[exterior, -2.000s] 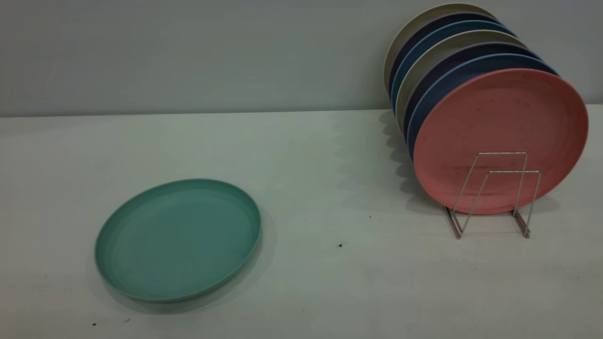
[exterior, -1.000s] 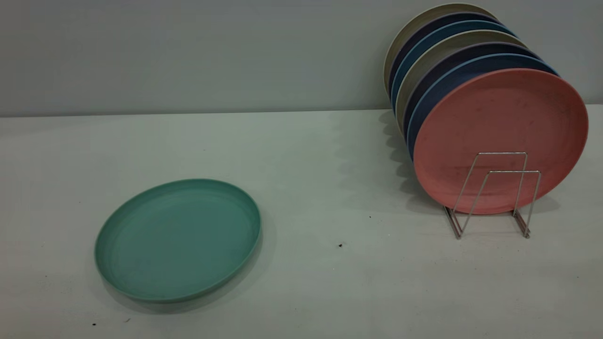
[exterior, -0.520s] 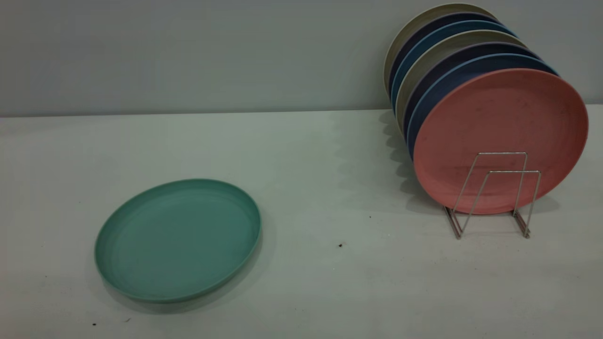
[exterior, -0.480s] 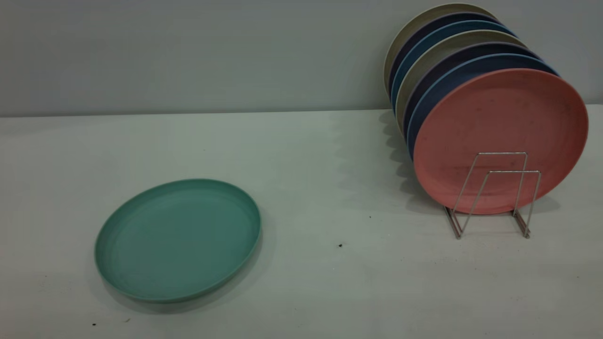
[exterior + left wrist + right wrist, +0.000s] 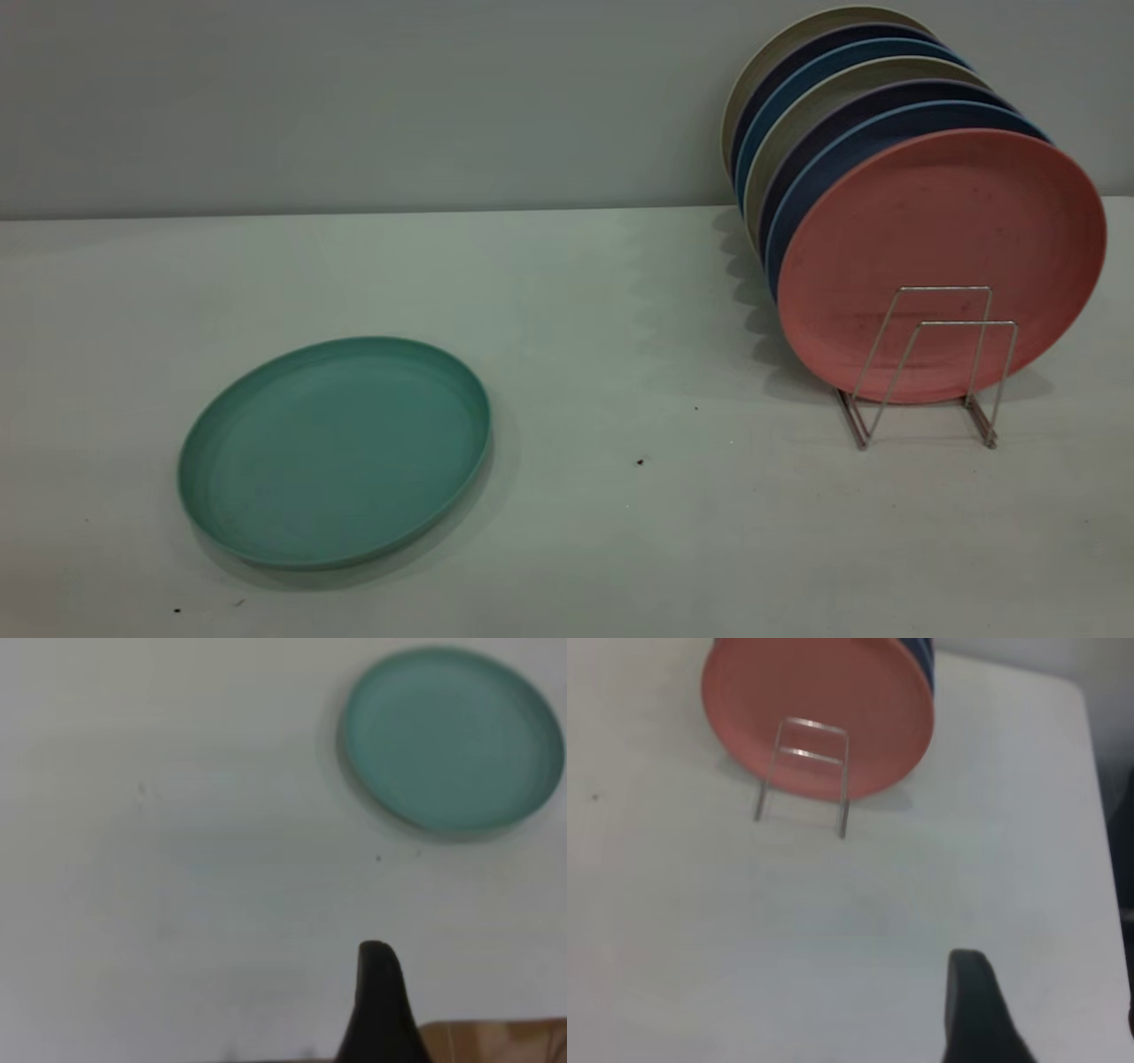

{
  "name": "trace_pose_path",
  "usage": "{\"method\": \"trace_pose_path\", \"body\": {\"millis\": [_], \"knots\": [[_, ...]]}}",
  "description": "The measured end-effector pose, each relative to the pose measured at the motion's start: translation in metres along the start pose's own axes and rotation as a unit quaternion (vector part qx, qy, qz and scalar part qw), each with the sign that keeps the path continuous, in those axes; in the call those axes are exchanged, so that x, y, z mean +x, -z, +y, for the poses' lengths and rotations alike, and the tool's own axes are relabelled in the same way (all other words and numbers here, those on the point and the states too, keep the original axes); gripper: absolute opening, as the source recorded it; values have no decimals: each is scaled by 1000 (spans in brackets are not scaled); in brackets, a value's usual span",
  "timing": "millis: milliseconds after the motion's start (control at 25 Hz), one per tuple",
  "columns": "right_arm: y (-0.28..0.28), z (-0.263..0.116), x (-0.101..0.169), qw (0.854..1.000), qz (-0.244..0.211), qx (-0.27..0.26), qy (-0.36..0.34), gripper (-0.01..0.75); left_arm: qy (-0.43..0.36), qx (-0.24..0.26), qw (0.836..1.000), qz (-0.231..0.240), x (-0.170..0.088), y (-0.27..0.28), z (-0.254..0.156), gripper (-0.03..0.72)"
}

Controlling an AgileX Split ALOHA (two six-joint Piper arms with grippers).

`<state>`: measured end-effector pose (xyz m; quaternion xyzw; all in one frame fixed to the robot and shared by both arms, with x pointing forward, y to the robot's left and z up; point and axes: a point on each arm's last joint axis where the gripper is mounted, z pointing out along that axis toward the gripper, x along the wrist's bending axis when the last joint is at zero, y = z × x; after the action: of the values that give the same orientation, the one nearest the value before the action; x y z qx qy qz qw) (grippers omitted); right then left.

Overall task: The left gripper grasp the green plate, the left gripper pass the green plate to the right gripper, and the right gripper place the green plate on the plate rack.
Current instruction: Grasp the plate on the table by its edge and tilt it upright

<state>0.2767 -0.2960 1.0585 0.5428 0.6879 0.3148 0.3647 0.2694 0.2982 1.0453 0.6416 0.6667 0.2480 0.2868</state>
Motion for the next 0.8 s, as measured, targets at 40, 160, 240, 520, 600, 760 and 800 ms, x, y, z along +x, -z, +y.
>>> {"method": "trace_pose_path", "body": {"millis": [40, 160, 240, 520, 600, 760, 800], "knots": [[-6, 4, 0, 1000, 4, 7, 0, 423, 2, 15, 1000, 1, 0, -7, 6, 567], [-26, 14, 0, 999, 25, 31, -12, 423, 9, 55, 998, -2, -2, -25, 24, 567], [-38, 20, 0, 998, 34, 43, -16, 425, 11, 70, 998, -1, -2, -37, 38, 567], [-86, 33, -1, 994, 57, 84, -34, 425, 15, 108, 994, 5, -2, -88, 85, 567], [-99, 37, -1, 992, 67, 104, -36, 425, 17, 114, 993, 6, -2, -106, 94, 567], [-119, 54, -3, 989, 81, 122, -24, 425, 19, 134, 991, 9, -1, -136, 103, 567], [-124, 60, -4, 989, 83, 124, -23, 425, 20, 141, 990, 10, -1, -143, 103, 567]]}}
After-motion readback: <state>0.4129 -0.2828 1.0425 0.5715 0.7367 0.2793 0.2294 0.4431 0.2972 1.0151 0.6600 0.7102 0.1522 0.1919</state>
